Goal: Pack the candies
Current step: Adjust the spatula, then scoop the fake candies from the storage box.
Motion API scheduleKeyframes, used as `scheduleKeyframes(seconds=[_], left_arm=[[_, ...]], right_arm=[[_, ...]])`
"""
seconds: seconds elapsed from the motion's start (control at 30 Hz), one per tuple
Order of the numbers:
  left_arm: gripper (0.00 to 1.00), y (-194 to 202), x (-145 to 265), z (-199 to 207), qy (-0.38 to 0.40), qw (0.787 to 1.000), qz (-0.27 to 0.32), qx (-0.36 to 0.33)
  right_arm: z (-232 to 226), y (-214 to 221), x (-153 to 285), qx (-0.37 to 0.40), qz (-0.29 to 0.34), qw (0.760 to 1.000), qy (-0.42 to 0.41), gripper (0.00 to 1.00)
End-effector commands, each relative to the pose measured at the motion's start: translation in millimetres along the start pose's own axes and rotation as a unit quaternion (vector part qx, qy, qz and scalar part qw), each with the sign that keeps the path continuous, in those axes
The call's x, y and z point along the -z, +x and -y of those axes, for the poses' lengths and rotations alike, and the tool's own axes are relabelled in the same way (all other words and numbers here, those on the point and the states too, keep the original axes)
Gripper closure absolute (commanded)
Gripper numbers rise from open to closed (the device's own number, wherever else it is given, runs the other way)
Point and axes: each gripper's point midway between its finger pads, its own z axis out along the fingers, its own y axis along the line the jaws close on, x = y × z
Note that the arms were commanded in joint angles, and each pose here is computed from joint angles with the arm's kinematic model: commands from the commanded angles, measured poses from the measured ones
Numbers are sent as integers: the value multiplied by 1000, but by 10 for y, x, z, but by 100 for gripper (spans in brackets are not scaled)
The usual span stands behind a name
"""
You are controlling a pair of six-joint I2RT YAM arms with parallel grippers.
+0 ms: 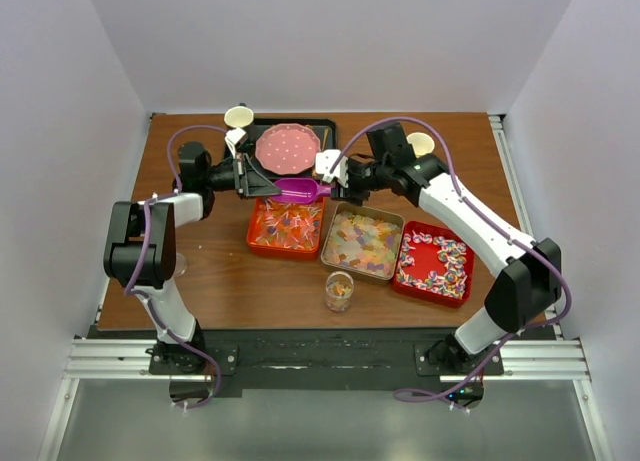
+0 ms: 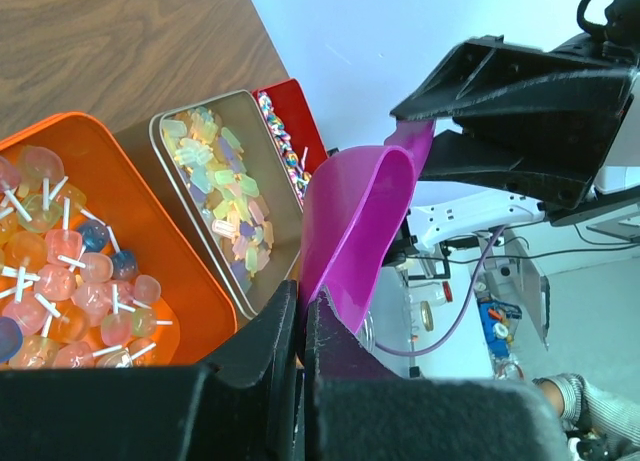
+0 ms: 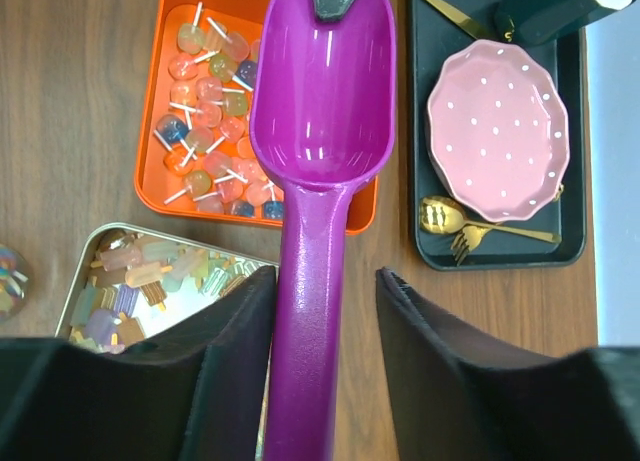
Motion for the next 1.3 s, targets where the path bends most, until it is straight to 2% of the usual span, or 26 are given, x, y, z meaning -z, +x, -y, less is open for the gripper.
scheduleKeyframes(seconds=[0.0,0.03,0.2,0.3,0.33,0.37,0.4,0.43,0.47,0.5,0.53,0.57,0.6,0.63,0.67,0.7,0.73,0.8,0.83,0.87,0.9,0.97,1.0,1.03,1.27], left_arm=[[100,-9,24,201,13,999,-9,-38],[100,-3,26,206,13,999,-9,-39],[100,-18,24,209,13,999,-8,-39],[100,-16,23,203,13,999,-8,-38],[99,-20,28,200,11,999,-7,-37],[83,-32,47,187,7,999,-3,-36],[76,-55,59,149,0,998,3,-58],[68,-44,86,137,-13,999,4,-37],[56,-46,117,97,-30,999,7,-36],[49,-165,253,-123,-85,989,29,-117],[43,-90,340,-145,-129,989,13,-76],[40,-80,408,-204,-158,982,4,-103],[39,-96,492,-333,-195,964,-16,-180],[39,-1,553,-314,-216,959,-38,-179],[38,3,648,-398,-253,945,-50,-203],[37,13,714,-385,-263,924,-72,-269],[37,163,788,-420,-273,916,-100,-277],[38,267,987,-529,-307,872,-151,-350],[38,359,1060,-562,-313,863,-171,-359],[38,398,1155,-596,-321,849,-185,-376],[38,478,1213,-625,-315,832,-208,-407],[39,649,1258,-644,-300,823,-238,-420],[39,748,1265,-681,-293,819,-249,-426],[39,743,1267,-716,-296,816,-246,-431],[52,890,1254,-966,-301,824,-243,-415]], right_arm=[[-22,-101,-15,18,15,1000,-13,60],[-31,-95,-27,18,14,1000,-15,63],[-92,-14,-81,25,-6,999,-26,62],[-59,-58,-65,22,1,1000,-20,72],[-40,-82,-55,23,3,1000,-17,82],[4,-139,-28,24,7,1000,-12,87],[27,-168,-14,25,8,1000,-10,92],[-4,-147,-13,19,1,1000,-20,100],[75,-215,28,34,1,999,-15,100],[107,-204,48,43,-7,999,-16,100],[60,-109,89,43,-33,998,-30,100],[162,-132,92,82,-42,995,-32,100],[193,-90,113,94,-56,993,-39,100],[112,33,143,93,-85,990,-67,100],[258,67,129,119,-106,985,-67,100],[289,138,119,125,-123,981,-79,100],[216,236,153,123,-148,975,-109,100],[419,335,87,153,-186,963,-119,100],[402,391,115,160,-203,956,-139,100],[555,295,152,181,-209,953,-122,100],[584,423,70,187,-233,944,-137,100],[614,416,65,218,-253,931,-147,100],[648,497,73,231,-282,919,-148,100],[623,547,27,245,-292,911,-157,100],[590,536,-200,285,-362,877,-139,100]])
